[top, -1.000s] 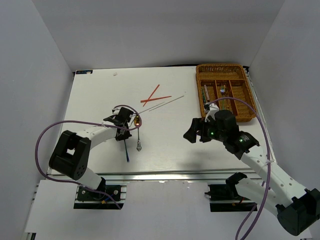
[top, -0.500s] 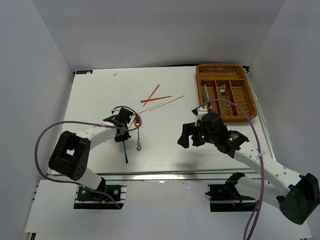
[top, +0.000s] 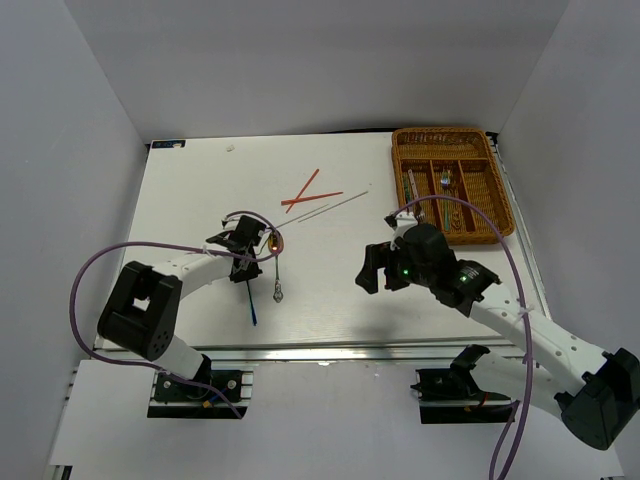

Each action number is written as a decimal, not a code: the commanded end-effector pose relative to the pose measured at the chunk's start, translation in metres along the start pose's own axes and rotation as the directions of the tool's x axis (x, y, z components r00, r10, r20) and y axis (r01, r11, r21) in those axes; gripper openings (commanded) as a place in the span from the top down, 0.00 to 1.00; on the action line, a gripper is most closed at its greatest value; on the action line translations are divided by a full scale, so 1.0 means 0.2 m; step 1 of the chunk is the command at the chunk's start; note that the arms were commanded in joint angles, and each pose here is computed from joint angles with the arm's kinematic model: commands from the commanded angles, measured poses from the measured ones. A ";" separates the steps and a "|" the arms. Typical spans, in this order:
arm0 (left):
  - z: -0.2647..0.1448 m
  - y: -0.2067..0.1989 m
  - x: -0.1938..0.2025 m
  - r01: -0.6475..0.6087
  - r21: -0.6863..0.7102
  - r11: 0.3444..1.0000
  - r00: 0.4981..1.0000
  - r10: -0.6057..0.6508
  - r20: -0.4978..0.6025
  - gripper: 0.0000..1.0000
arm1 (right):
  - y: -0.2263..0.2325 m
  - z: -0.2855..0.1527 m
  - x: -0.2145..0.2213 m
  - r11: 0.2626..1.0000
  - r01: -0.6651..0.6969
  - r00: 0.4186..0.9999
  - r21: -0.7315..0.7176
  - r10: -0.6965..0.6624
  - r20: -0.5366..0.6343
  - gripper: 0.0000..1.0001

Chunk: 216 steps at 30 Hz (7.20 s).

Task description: Sort the eating utensils into containers

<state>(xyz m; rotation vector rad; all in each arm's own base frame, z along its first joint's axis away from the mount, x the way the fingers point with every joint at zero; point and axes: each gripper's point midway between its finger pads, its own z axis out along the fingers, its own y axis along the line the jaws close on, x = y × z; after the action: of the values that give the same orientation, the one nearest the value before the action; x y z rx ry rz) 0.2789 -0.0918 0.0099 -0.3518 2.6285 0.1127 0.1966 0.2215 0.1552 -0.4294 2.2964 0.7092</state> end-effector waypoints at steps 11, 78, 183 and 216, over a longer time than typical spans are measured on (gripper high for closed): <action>0.09 0.03 0.30 -0.033 0.009 0.999 0.977 0.034 -0.209 1.00 | 0.10 -0.07 -0.10 0.995 0.048 0.996 -0.086 -0.041 0.085 0.11; -0.75 0.16 -0.35 -0.046 0.092 0.995 0.918 0.006 0.396 0.02 | -1.49 -0.19 -0.83 0.636 0.058 0.998 0.770 -0.018 -0.061 1.00; -0.96 -0.76 -0.27 0.006 0.784 0.620 0.982 -0.151 0.111 1.00 | 0.60 0.51 -0.27 0.953 -0.130 0.971 -0.275 0.177 0.157 0.28; -0.77 -0.10 -0.24 -0.142 0.316 0.938 0.922 0.010 0.388 0.02 | -1.76 -0.13 -0.67 0.558 0.044 0.992 0.829 0.073 -0.102 1.00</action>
<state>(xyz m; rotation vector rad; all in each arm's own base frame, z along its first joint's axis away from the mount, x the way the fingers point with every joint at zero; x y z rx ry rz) 0.2656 -0.1334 0.1989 -0.1118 2.1698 -0.2874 0.4440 -0.0329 0.1504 0.1280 2.3303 -0.3336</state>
